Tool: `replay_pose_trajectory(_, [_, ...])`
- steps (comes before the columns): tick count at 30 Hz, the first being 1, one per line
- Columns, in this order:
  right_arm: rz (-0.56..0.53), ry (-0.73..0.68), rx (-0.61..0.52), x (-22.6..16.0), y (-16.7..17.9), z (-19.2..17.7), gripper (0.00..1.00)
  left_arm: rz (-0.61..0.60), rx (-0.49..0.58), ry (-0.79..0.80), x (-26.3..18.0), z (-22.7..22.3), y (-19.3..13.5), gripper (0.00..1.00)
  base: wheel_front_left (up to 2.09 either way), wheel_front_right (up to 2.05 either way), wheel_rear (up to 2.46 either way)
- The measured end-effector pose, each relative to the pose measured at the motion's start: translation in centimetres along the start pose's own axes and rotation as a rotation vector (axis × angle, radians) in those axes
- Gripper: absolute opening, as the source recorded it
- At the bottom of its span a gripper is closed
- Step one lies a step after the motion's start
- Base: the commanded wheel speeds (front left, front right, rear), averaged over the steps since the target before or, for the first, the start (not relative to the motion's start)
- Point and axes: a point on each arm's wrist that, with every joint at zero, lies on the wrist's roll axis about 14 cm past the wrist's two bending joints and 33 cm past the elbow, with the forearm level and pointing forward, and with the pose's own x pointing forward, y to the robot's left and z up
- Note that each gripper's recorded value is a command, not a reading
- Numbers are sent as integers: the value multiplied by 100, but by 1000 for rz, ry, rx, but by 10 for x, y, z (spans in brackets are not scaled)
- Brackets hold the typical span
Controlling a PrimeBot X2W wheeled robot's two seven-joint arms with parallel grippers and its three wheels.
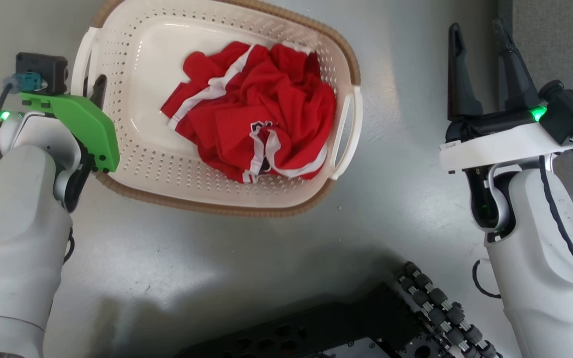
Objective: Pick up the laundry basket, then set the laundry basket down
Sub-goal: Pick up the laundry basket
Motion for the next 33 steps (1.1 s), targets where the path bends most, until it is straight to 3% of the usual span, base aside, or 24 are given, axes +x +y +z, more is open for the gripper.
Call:
replay_pose_trajectory(19, [15, -13, 2, 7, 7, 3, 100, 104, -192, -12, -14, -12, 23, 0, 0, 0, 0])
replay_pose_trajectory(30, [25, -19, -2, 8, 11, 5, 100, 130, -210, 8, -21, -20, 25, 0, 0, 0, 0])
replay_pose_trajectory(31, [25, -20, -2, 8, 11, 5, 100, 130, -213, 9, -21, -20, 25, 20, 0, 0, 0])
replay_pose_trajectory(32, [25, -20, -2, 8, 11, 5, 100, 129, -222, 9, -21, -21, 24, 15, 0, 0, 0])
replay_pose_trajectory(33, [25, -20, -2, 8, 11, 6, 100, 129, -226, 15, -21, -23, 23, 0, 0, 0, 0])
